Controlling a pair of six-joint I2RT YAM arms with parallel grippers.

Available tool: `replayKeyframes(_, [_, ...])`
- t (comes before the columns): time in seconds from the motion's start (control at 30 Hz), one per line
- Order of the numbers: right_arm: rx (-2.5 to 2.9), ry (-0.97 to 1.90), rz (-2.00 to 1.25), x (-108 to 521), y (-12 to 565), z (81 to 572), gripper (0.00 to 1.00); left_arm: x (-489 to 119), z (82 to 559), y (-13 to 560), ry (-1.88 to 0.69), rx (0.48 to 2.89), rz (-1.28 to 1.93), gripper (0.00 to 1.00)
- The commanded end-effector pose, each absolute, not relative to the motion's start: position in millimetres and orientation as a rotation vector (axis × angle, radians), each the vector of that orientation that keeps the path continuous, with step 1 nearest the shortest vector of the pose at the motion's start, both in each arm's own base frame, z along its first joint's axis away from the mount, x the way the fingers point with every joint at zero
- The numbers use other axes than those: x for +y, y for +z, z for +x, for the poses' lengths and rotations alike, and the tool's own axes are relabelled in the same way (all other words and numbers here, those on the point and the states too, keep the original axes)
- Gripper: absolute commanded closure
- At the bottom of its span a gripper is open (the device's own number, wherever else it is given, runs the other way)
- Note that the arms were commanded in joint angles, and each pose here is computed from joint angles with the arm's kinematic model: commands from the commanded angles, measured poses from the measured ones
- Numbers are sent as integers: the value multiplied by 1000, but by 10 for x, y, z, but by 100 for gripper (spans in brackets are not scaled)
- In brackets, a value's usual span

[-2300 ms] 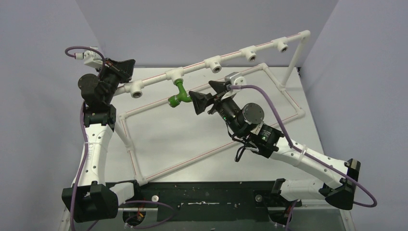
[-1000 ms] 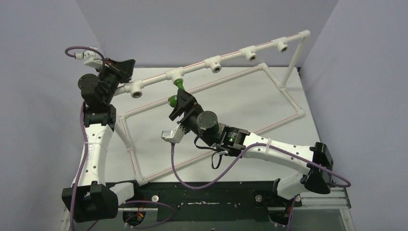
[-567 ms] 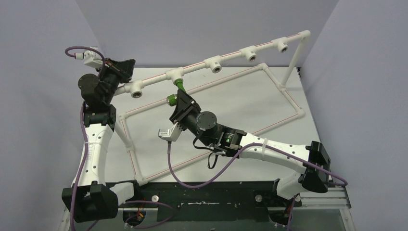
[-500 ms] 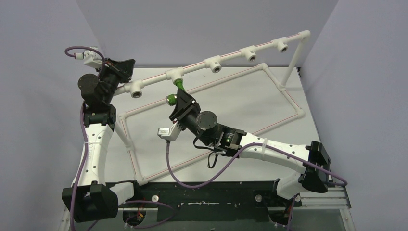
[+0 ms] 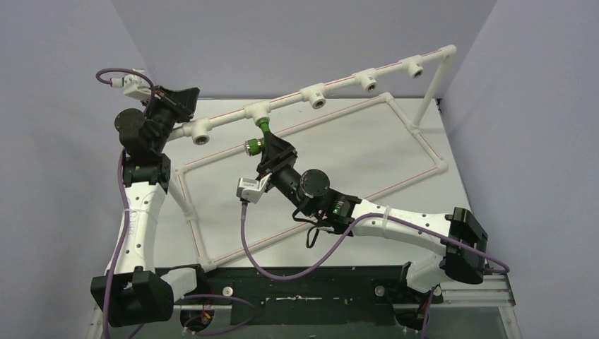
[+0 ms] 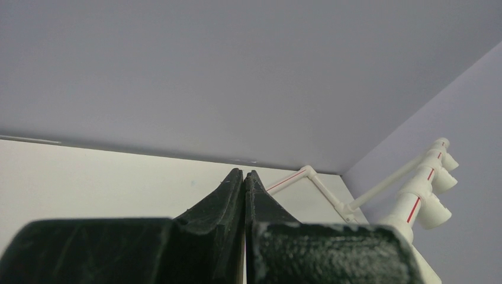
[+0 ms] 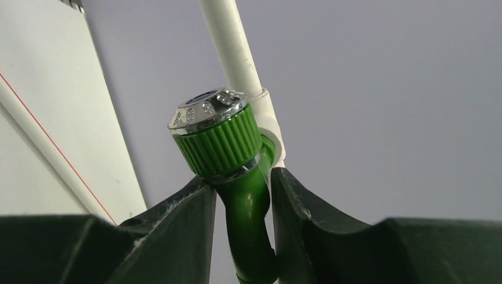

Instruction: Install the water faucets

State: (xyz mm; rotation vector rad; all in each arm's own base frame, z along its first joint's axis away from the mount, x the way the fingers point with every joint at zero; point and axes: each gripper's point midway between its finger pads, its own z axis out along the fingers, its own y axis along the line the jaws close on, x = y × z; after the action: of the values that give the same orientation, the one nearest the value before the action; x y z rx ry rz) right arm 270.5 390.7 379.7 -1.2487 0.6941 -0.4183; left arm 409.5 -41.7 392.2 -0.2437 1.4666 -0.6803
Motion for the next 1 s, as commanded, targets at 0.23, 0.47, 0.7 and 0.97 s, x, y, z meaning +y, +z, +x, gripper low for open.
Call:
replayKeyframes(0.23, [992,446,-243,3543,4430,2633,100,-332,4003,2005,-682,2011,-549,100])
replayKeyframes(0.47, [1045,610,-19,3550,4359,2690,100,-337,4000,2008,-685,2011,-547,100])
replayKeyframes(0.7, [991,500,-214,3686,4460,2547,98,-345,3999,2008,-692,2010,-548,100])
replayKeyframes(0.97, [988,351,-384,3511,4508,2463,48,-348,4002,2007,-695,2009,-547,100])
